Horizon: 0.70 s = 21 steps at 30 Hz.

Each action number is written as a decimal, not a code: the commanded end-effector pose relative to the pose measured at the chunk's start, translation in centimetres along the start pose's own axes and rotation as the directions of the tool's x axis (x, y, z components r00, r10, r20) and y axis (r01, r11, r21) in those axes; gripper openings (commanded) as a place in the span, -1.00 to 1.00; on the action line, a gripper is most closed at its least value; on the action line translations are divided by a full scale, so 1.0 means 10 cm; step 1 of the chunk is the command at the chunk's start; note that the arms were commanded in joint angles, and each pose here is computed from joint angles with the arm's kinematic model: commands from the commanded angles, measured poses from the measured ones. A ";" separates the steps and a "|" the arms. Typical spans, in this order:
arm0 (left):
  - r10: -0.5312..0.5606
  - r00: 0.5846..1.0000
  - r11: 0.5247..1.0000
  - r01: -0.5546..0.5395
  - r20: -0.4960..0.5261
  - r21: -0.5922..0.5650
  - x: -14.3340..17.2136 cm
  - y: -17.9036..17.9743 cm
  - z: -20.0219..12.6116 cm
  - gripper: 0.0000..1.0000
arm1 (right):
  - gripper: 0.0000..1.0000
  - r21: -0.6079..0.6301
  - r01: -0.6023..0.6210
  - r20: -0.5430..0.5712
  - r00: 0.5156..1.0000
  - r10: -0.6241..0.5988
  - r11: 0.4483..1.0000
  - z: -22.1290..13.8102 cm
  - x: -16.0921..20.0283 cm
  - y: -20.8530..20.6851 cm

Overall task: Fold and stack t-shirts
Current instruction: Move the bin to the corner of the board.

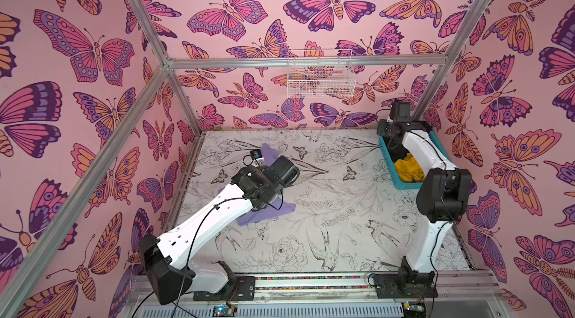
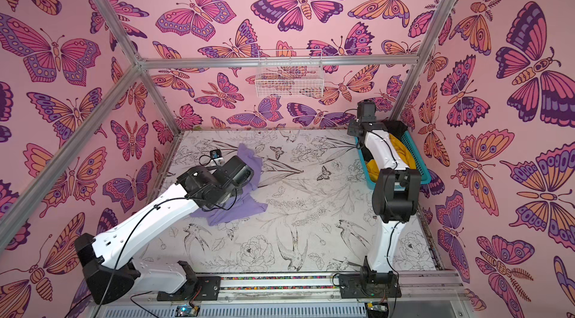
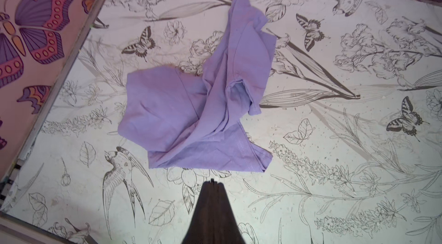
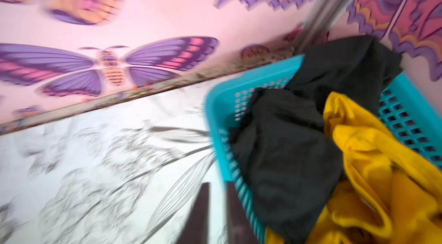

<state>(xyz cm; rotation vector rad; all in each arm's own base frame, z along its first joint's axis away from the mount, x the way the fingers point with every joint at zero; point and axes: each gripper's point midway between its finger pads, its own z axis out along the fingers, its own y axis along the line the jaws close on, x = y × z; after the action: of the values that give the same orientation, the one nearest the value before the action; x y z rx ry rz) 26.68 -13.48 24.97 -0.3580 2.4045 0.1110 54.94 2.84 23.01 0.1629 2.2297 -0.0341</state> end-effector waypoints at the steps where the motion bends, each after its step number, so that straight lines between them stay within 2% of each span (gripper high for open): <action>1: 0.050 0.996 0.998 -0.048 0.069 -0.036 -0.10 0.17 -0.08 -1.00 | 0.42 -0.074 0.065 -0.020 0.998 -0.066 0.995 -0.52 0.13 0.27; 5: 0.055 0.998 0.997 -0.054 0.021 -0.059 0.07 0.25 0.03 -1.00 | 0.16 -0.315 0.039 -0.068 0.996 -0.064 0.948 -1.11 0.53 0.91; 7: 0.078 0.997 0.995 -0.078 -0.013 -0.061 0.12 0.26 0.08 -1.00 | -0.52 -0.400 0.010 -0.103 0.993 -0.056 0.917 -1.41 0.84 1.15; 10: 0.113 0.993 0.992 -0.114 -0.020 -0.053 0.11 0.23 0.09 -1.00 | -1.00 -0.471 -0.016 -0.181 0.980 -0.079 0.882 -1.71 1.37 1.39; 12: 0.108 0.994 0.994 -0.108 -0.003 -0.033 0.06 0.22 0.03 -1.00 | -1.00 -0.538 -0.062 -0.223 0.972 -0.071 0.841 -1.93 1.65 1.51; 15: 0.044 0.997 0.997 -0.048 0.057 0.063 -0.04 0.19 -0.11 -1.00 | -1.00 -0.689 -0.180 -0.278 0.960 -0.026 0.702 -2.33 1.86 1.70; 16: 0.014 0.997 0.993 -0.023 0.073 0.119 -0.06 0.14 -0.15 -0.85 | -0.84 -0.713 -0.234 -0.306 0.952 0.007 0.661 -2.43 1.88 1.73; 17: -0.013 0.997 0.987 0.000 0.076 0.162 -0.07 0.11 -0.19 -0.54 | -0.53 -0.743 -0.266 -0.316 0.948 0.028 0.614 -2.52 1.87 1.77; 18: -0.046 0.995 0.976 0.026 0.088 0.216 -0.11 0.07 -0.25 -0.05 | 0.06 -0.777 -0.275 -0.311 0.950 0.035 0.567 -2.64 1.83 1.79; 19: -0.073 0.992 0.962 0.044 0.100 0.268 -0.14 0.03 -0.31 0.46 | 0.37 -0.799 -0.271 -0.296 0.954 0.042 0.537 -2.74 1.77 1.80; 21: -0.125 0.985 0.934 0.075 0.122 0.348 -0.18 0.00 -0.39 0.75 | 0.86 -0.843 -0.292 -0.275 0.956 0.104 0.451 -2.93 1.62 1.82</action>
<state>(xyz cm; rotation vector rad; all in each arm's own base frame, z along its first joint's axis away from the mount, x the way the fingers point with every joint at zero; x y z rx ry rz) 25.03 -12.36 27.74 -0.3036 2.2802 -0.1518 25.36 23.04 22.90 -0.1543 2.3077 1.0419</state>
